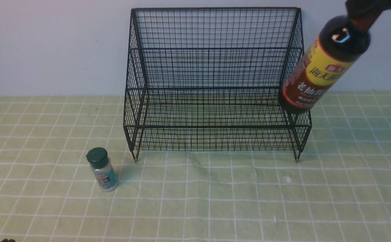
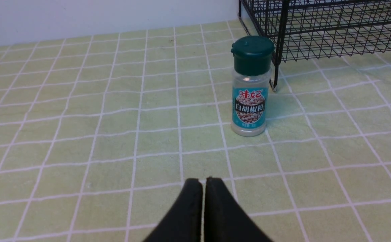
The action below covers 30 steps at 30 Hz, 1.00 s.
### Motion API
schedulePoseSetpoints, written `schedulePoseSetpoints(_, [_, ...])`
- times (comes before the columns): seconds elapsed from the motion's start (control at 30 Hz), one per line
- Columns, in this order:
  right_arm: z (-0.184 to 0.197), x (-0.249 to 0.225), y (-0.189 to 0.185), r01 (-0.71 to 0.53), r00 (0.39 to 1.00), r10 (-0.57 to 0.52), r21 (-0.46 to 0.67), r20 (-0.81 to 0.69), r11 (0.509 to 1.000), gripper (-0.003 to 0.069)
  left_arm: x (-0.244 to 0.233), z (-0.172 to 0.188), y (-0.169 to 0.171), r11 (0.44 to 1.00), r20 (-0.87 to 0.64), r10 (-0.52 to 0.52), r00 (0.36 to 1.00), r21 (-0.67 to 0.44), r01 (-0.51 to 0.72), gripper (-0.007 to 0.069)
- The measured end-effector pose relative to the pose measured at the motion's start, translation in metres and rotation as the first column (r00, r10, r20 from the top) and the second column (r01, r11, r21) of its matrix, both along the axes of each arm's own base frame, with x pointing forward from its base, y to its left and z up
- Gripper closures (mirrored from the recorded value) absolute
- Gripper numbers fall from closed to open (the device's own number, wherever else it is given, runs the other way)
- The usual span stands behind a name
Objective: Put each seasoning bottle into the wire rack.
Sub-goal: Use the right arm to put the condiment bottle back on the shelf
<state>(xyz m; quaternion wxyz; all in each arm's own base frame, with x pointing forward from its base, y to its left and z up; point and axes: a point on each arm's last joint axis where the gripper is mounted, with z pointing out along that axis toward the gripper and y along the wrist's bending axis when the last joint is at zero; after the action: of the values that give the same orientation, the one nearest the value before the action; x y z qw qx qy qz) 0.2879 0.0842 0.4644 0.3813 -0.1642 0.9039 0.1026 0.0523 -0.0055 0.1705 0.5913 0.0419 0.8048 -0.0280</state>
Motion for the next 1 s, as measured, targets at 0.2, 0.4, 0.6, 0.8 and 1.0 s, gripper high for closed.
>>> schedulePoseSetpoints(0.2, [-0.021, 0.035, 0.012, -0.014, 1.0, 0.013, 0.039, 0.012, 0.999, 0.0387, 0.0, 0.0, 0.0, 1.0, 0.0, 0.0, 1.0, 0.0, 0.0, 0.0631])
schedulePoseSetpoints(0.4, [-0.041, 0.054, 0.016, -0.025, 0.999, 0.025, 0.005, -0.027, 1.0, 0.0387, 0.0, 0.0, 0.0, 1.0, 0.0, 0.0, 1.0, 0.0, 0.0, 0.0631])
schedulePoseSetpoints(0.6, [-0.057, 0.066, 0.019, -0.048, 0.997, 0.046, -0.025, -0.061, 0.999, 0.0387, 0.0, 0.0, 0.0, 1.0, 0.0, 0.0, 1.0, 0.0, 0.0, 0.0631])
schedulePoseSetpoints(0.8, [-0.075, 0.079, 0.022, -0.076, 0.993, 0.071, -0.051, -0.09, 0.996, 0.0387, 0.0, 0.0, 0.0, 1.0, 0.0, 0.0, 1.0, 0.0, 0.0, 0.0631])
schedulePoseSetpoints(1.0, [-0.099, 0.098, 0.028, -0.077, 0.989, 0.071, -0.044, -0.132, 0.996, 0.0387, 0.0, 0.0, 0.0, 1.0, 0.0, 0.0, 1.0, 0.0, 0.0, 0.0631])
